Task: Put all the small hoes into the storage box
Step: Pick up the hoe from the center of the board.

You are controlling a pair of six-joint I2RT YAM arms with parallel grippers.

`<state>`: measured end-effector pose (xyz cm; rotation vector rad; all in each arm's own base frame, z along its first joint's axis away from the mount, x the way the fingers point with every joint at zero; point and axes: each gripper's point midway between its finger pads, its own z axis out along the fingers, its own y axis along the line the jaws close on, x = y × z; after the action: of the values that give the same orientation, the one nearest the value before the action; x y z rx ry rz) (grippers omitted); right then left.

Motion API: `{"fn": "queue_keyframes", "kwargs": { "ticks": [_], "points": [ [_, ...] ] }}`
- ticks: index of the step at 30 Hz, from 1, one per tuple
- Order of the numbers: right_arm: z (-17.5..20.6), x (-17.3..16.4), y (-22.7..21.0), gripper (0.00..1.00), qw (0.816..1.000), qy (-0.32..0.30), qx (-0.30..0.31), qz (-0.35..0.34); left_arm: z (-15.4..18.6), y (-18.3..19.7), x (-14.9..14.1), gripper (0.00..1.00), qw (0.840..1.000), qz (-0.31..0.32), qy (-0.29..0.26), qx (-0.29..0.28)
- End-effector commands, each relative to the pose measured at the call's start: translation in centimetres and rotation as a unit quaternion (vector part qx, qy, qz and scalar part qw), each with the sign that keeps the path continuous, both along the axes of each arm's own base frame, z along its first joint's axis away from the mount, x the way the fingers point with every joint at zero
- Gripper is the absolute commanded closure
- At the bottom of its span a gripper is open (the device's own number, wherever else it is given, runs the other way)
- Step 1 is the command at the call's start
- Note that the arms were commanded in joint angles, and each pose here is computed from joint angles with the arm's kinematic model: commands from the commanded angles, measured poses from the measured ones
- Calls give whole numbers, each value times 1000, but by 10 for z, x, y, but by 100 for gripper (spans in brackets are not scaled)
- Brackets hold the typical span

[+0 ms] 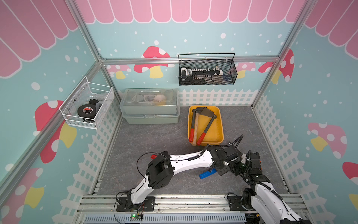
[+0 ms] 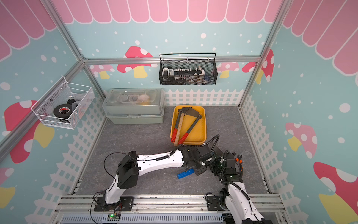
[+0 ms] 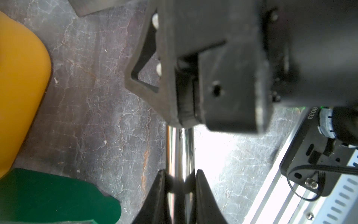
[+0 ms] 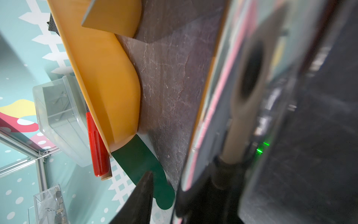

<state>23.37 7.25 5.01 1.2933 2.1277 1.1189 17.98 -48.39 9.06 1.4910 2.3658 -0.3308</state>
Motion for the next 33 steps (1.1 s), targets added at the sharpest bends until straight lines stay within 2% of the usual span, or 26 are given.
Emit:
{"fn": "queue_keyframes", "kwargs": {
  "ticks": [1, 8, 13, 17, 21, 26, 33],
  "points": [
    [7, 6, -3, 66, 1000, -20, 5, -17, -1, -12, -15, 100, 1000, -19, 20, -10],
    [9, 8, -7, 84, 999, -24, 1, -27, -14, -8, -21, 100, 999, -13, 31, 3],
    [13, 11, -8, 87, 999, -30, -2, -31, -16, -7, -21, 100, 999, -8, 33, 5],
    [17, 14, -10, 90, 999, -38, -2, -38, -17, -8, -24, 82, 999, -8, 53, 0],
    [21, 16, -12, 92, 998, -46, -2, -46, -18, -6, -30, 71, 997, -16, 69, 0],
    [25, 18, -13, 95, 998, -51, -7, -45, -23, -2, -37, 64, 996, -16, 88, 8],
    [28, 20, -14, 95, 997, -59, -5, -52, -33, 6, -39, 63, 994, -5, 102, 25]
  ]
}}
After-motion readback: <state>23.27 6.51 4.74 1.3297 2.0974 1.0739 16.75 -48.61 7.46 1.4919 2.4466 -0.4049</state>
